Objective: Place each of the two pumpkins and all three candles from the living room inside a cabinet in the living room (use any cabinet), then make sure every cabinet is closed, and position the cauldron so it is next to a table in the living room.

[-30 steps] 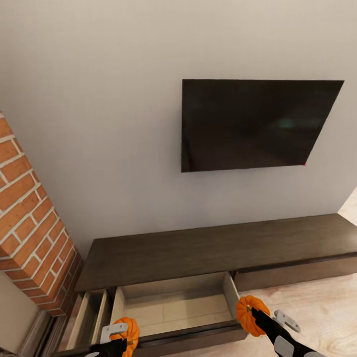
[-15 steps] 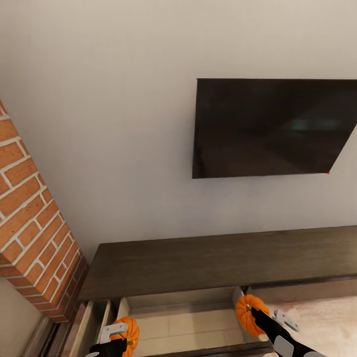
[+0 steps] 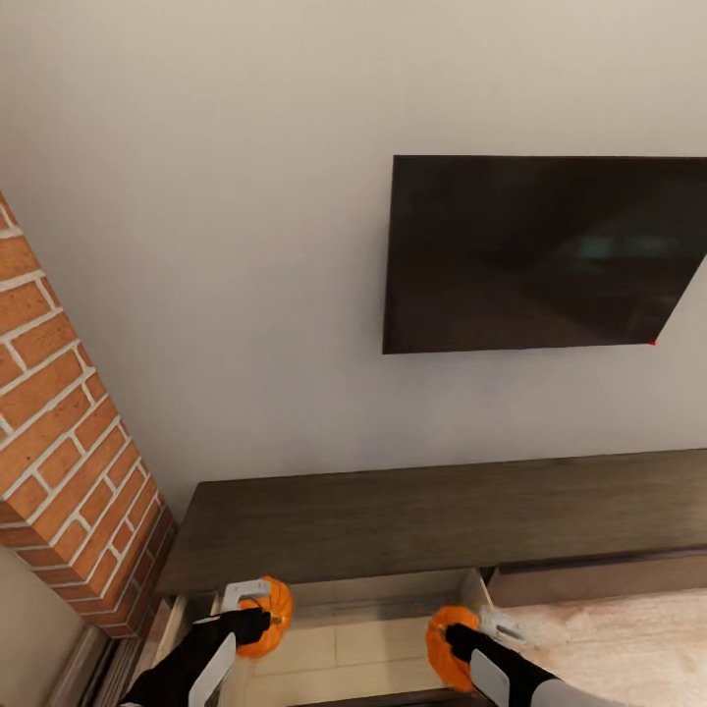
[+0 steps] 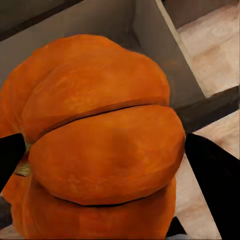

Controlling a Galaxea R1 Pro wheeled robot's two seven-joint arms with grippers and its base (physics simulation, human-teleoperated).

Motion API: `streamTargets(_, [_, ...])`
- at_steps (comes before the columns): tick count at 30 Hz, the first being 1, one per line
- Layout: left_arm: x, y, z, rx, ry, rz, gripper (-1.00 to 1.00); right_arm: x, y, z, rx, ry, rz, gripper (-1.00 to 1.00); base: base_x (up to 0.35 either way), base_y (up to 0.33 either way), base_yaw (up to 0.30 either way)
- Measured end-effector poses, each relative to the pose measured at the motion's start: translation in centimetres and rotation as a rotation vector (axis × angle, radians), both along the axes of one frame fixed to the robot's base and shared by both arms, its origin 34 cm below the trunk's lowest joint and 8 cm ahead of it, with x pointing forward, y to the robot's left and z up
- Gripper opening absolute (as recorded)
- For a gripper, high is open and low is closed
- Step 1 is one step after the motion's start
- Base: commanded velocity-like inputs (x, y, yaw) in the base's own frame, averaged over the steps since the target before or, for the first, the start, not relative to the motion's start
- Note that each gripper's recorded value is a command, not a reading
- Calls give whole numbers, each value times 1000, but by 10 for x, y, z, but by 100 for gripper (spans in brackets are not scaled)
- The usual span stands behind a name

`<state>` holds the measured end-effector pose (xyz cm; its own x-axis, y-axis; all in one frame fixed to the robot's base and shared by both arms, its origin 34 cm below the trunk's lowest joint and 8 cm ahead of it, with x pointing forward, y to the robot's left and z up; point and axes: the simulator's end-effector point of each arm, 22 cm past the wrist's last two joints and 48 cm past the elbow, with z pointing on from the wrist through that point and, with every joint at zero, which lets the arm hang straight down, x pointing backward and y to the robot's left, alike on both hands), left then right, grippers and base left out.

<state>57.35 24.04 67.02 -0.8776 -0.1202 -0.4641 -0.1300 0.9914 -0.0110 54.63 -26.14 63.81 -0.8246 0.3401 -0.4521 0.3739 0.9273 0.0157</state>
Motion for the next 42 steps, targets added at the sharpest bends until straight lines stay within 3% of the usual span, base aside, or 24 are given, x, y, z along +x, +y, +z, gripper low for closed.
streamTargets(3, [21, -14, 13, -18, 2, -12, -100, 35, 59, 29, -42, -35, 72, -100, 0, 0, 0])
streamTargets(5, [29, -17, 18, -7, 0, -10, -100, 37, 85, 38, -33, 3, 111, -100, 0, 0, 0])
streamTargets(9, [33, -14, 21, 21, 6, 10, -100, 35, 115, 49, -11, 86, 208, -100, 0, 0, 0])
streamTargets(14, [29, -23, 19, 19, 18, 6, -100, 50, 137, 67, 19, 60, 250, -100, 0, 0, 0])
streamTargets(16, [32, -23, 22, 27, 14, 4, -100, 52, 141, 70, 23, 51, 255, -100, 0, 0, 0])
streamTargets(19, [41, -40, 30, 14, -22, -10, -100, 62, 121, 74, -18, 35, 232, -100, 0, 0, 0])
streamTargets(25, [46, -68, 37, -29, -33, -47, -100, 65, 123, 75, 18, 28, 221, -100, 0, 0, 0])
streamTargets(42, [52, -70, 31, -41, -38, -42, -100, 68, 122, 64, 28, 31, 217, -100, 0, 0, 0])
